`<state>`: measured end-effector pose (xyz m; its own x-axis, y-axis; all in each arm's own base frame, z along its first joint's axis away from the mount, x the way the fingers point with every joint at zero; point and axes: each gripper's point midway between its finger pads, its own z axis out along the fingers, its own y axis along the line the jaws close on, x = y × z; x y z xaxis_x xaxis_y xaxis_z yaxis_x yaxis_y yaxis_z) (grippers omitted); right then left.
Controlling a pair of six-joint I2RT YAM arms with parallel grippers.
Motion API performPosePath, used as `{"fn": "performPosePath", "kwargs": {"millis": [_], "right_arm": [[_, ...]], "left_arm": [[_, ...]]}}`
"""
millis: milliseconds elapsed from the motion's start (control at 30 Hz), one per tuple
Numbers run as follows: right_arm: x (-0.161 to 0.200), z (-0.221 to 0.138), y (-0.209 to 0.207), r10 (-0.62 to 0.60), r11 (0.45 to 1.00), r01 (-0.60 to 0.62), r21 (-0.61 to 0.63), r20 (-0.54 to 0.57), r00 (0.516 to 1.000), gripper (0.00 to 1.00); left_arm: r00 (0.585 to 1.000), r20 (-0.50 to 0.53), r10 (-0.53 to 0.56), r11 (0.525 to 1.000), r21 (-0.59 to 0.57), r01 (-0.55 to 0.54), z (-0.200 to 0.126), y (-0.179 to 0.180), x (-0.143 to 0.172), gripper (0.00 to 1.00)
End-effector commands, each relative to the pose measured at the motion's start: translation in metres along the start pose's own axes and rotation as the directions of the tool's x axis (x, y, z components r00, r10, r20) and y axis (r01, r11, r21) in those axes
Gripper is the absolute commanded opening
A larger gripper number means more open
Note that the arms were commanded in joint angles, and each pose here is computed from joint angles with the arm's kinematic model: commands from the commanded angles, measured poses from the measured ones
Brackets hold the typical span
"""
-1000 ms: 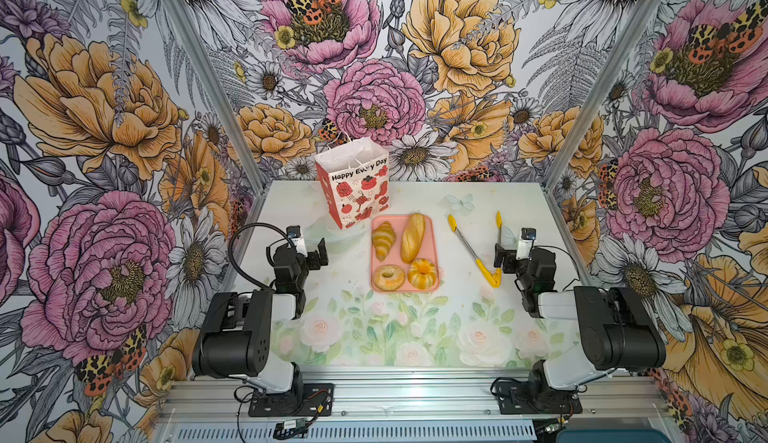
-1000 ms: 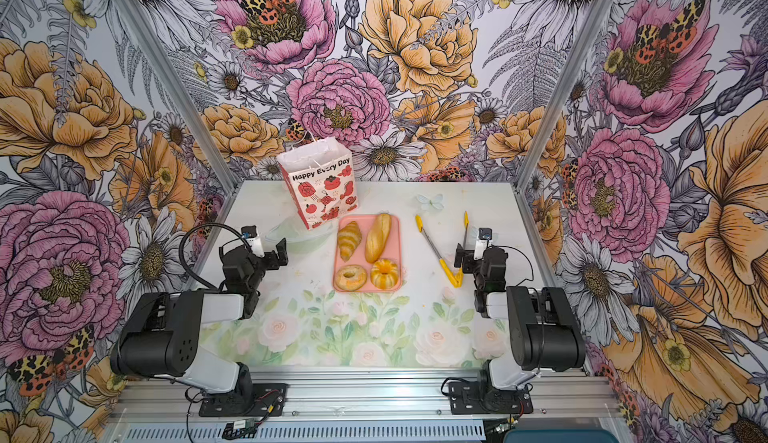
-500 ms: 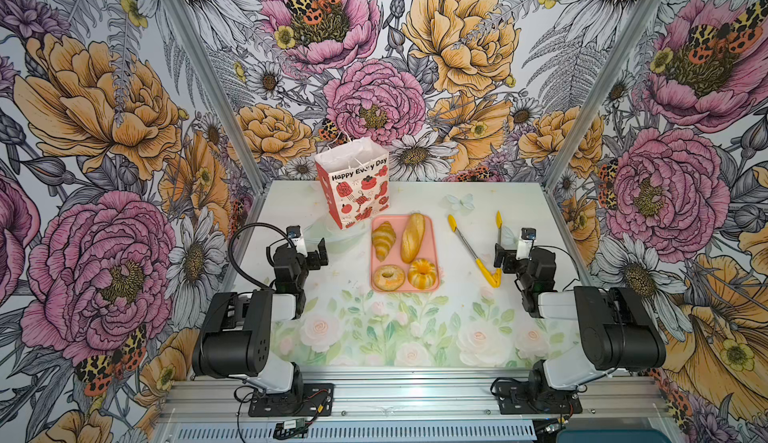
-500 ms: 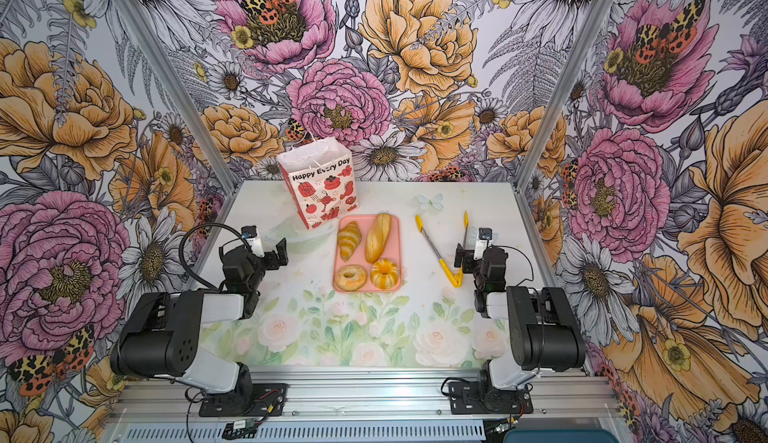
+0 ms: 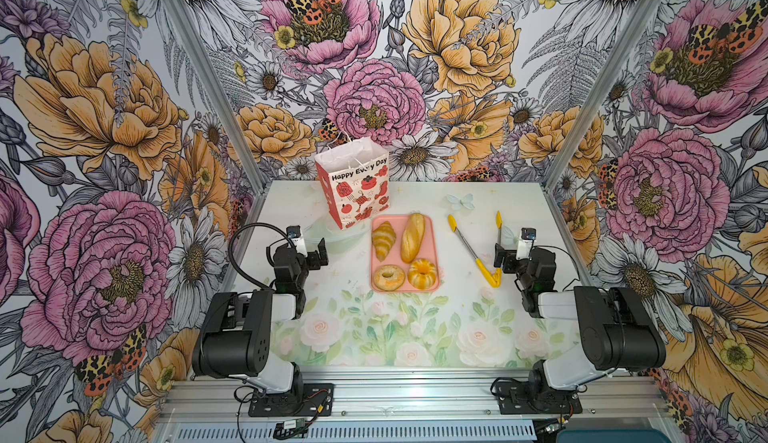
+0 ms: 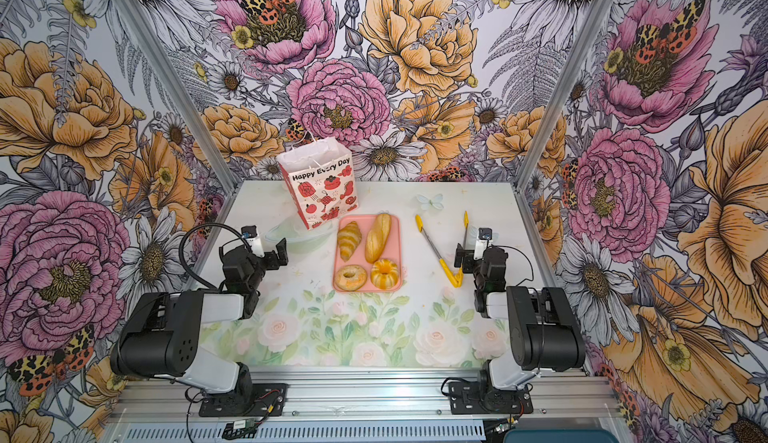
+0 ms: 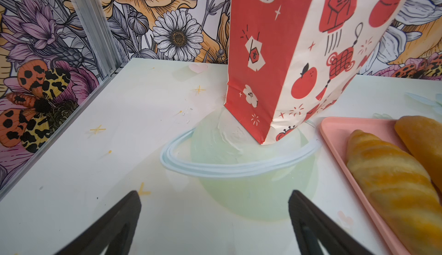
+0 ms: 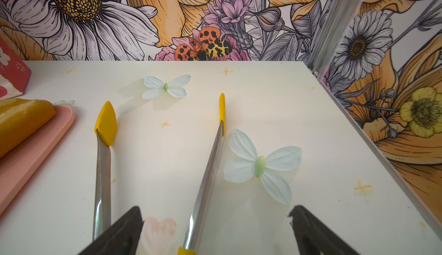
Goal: Pack bread into a paper bag
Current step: Move the paper bag to the center of the board.
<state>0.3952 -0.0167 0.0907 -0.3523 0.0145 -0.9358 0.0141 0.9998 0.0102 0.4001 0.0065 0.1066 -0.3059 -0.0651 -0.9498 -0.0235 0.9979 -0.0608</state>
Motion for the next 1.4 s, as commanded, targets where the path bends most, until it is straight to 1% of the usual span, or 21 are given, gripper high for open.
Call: {"fn": "performPosePath", "kwargs": {"millis": [0,200,267,367,433,500,600,667,733,800,867,900,933,1000,1033,1067,1100,1200,1233,1300,1367], "right_arm": [[-0.021,0.001,0.005,0.003,1.0,-0.002,-0.017,0.056,0.998,0.99],[-0.021,0.0,0.005,0.003,1.0,-0.002,-0.017,0.06,0.998,0.99],[-0.024,0.0,0.009,-0.007,0.999,0.009,-0.041,0.058,0.998,0.99],[-0.036,0.003,0.013,-0.023,0.998,0.023,-0.059,0.0,1.0,0.99],[-0.049,0.002,0.017,-0.031,0.997,0.029,-0.075,-0.034,0.999,0.99],[-0.069,-0.007,0.019,-0.024,0.997,0.023,-0.074,-0.01,1.0,0.99],[-0.107,-0.024,0.019,0.032,0.997,-0.031,-0.072,0.016,0.999,0.99],[-0.124,-0.032,0.016,0.073,0.996,-0.076,-0.052,-0.048,0.996,0.99],[-0.137,-0.041,0.017,0.1,0.993,-0.109,-0.045,-0.158,0.982,0.99],[-0.146,-0.05,0.02,0.121,0.99,-0.137,-0.044,-0.258,0.959,0.99],[-0.154,-0.058,0.013,0.182,0.982,-0.186,0.019,-0.332,0.926,0.99],[-0.159,-0.061,0.009,0.218,0.975,-0.215,0.048,-0.353,0.91,0.99],[-0.163,-0.062,0.01,0.231,0.972,-0.234,0.038,-0.372,0.899,0.99],[-0.17,-0.062,0.021,0.204,0.971,-0.237,-0.037,-0.389,0.898,0.99],[-0.174,-0.063,0.023,0.196,0.971,-0.234,-0.055,-0.382,0.903,0.99],[-0.179,-0.063,0.023,0.2,0.97,-0.237,-0.056,-0.373,0.906,0.99],[-0.184,-0.064,0.024,0.201,0.969,-0.239,-0.063,-0.363,0.91,0.99],[-0.2,-0.067,0.034,0.217,0.954,-0.273,-0.123,-0.345,0.913,0.99],[-0.203,-0.066,0.034,0.24,0.949,-0.295,-0.115,-0.346,0.907,0.99],[-0.209,-0.064,0.029,0.264,0.948,-0.308,-0.085,-0.336,0.904,0.99],[-0.216,-0.069,0.018,0.239,0.969,-0.247,0.008,-0.284,0.929,0.99]], "left_arm": [[0.999,0.03,0.013,1.0,0.013,-0.013,0.0,0.0,-0.008,0.99],[0.999,0.03,0.013,1.0,0.012,-0.014,0.001,0.0,-0.008,0.99],[0.999,0.029,0.015,1.0,0.012,-0.015,0.001,0.0,-0.008,0.99],[0.999,0.028,0.015,1.0,0.011,-0.015,0.001,0.0,-0.007,0.99],[0.999,0.029,0.014,1.0,0.011,-0.015,0.0,0.0,-0.008,0.99],[0.999,0.031,0.015,1.0,0.012,-0.015,0.001,0.0,-0.008,0.99],[0.999,0.03,0.015,1.0,0.012,-0.015,0.0,0.0,-0.008,0.99],[0.999,0.03,0.013,1.0,0.011,-0.013,0.0,0.0,-0.008,0.99],[0.999,0.03,0.014,1.0,0.012,-0.014,0.001,0.0,-0.008,0.99],[0.999,0.031,0.013,1.0,0.013,-0.014,0.0,0.0,-0.009,0.99],[0.999,0.03,0.014,1.0,0.011,-0.014,0.001,0.001,-0.008,0.99],[0.999,0.029,0.013,1.0,0.011,-0.014,0.001,0.0,-0.008,0.99],[0.999,0.029,0.013,1.0,0.012,-0.013,0.001,0.0,-0.008,0.99],[0.999,0.033,0.031,0.999,-0.009,-0.031,0.0,-0.001,-0.009,0.99],[0.998,0.032,0.05,0.998,-0.039,-0.049,0.001,-0.003,-0.012,0.99],[0.998,0.02,0.063,0.998,-0.024,-0.063,0.0,-0.007,-0.015,0.99],[0.998,-0.002,0.065,0.997,-0.052,-0.065,0.0,-0.004,-0.022,0.99],[0.979,-0.164,0.123,0.974,-0.17,-0.151,-0.008,-0.004,-0.068,0.99],[0.969,-0.206,0.138,0.971,-0.167,-0.173,-0.01,-0.009,-0.086,0.99],[0.957,-0.265,0.119,0.977,-0.142,-0.16,-0.015,-0.017,-0.116,0.99],[0.949,-0.3,0.101,0.985,-0.104,-0.138,-0.02,-0.027,-0.145,0.99]]}}
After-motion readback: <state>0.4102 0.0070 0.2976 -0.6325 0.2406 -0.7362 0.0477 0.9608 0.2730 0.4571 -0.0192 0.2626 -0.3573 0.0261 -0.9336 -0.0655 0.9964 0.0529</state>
